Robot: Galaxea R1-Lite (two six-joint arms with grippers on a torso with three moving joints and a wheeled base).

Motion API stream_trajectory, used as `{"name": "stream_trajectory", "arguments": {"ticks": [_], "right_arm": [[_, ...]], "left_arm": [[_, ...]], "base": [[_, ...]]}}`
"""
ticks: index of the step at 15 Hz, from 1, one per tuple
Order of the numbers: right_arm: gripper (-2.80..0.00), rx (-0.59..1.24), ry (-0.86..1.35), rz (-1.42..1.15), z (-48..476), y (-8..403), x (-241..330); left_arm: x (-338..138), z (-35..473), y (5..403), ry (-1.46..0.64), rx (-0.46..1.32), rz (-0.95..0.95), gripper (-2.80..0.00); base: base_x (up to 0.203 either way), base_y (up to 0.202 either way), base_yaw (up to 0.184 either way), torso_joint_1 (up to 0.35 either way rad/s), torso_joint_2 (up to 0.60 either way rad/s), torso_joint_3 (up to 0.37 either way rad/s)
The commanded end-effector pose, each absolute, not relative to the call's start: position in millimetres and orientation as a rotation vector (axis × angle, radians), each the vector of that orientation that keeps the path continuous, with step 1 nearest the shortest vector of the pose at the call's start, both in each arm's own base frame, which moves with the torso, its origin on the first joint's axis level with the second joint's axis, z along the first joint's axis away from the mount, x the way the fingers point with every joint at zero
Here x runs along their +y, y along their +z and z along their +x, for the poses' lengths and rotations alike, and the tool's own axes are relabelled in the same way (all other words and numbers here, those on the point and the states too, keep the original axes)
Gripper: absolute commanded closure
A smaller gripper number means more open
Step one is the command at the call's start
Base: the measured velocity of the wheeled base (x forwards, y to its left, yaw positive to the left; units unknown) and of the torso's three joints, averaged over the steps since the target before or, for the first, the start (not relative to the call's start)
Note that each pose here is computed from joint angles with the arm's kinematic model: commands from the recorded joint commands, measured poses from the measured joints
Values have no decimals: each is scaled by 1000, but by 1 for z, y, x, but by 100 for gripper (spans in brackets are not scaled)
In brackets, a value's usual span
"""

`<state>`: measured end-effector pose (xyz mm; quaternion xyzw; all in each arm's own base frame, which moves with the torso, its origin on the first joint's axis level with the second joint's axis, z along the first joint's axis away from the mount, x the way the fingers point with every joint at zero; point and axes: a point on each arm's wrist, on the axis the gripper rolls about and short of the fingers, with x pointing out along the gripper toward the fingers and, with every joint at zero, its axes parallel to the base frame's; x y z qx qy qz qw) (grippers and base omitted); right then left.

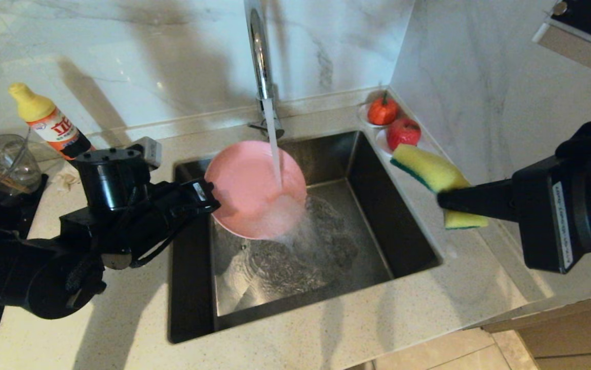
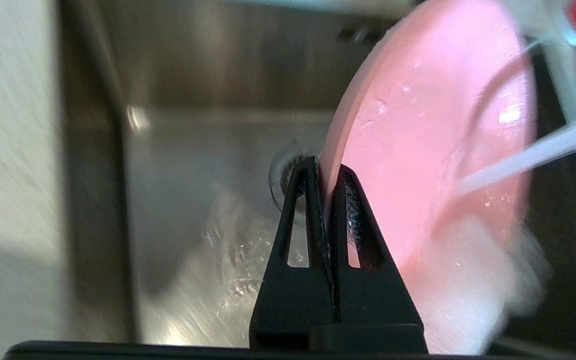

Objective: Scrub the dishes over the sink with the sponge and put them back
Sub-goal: Rinse the plate

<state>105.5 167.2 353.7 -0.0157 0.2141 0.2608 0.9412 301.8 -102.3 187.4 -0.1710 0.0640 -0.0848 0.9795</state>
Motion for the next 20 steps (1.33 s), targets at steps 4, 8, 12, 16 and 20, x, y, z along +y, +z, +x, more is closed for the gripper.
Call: {"name": "stream_trajectory", "arguments": {"ticks": [4, 8, 12, 16, 20], "right_arm": [[0, 441, 523, -23, 106, 353, 166], [0, 457, 518, -16, 106, 349, 167], [0, 457, 516, -14, 106, 349, 166], [0, 455, 517, -14, 106, 350, 166], [0, 458, 516, -17, 108, 349, 169]], "left_arm": [[-90, 275, 182, -90, -27, -95, 0], [-74, 273, 180, -3, -191, 57, 0], [-64, 272, 196, 74, -287, 152, 0], [-58, 254, 217, 112, -390, 236, 0], [-53, 231, 240, 125, -476, 254, 0]], "base": [[0, 0, 0, 0, 0, 0], [0, 0, 0, 0, 0, 0], [0, 0, 0, 0, 0, 0], [0, 0, 0, 0, 0, 0], [0, 0, 0, 0, 0, 0]]}}
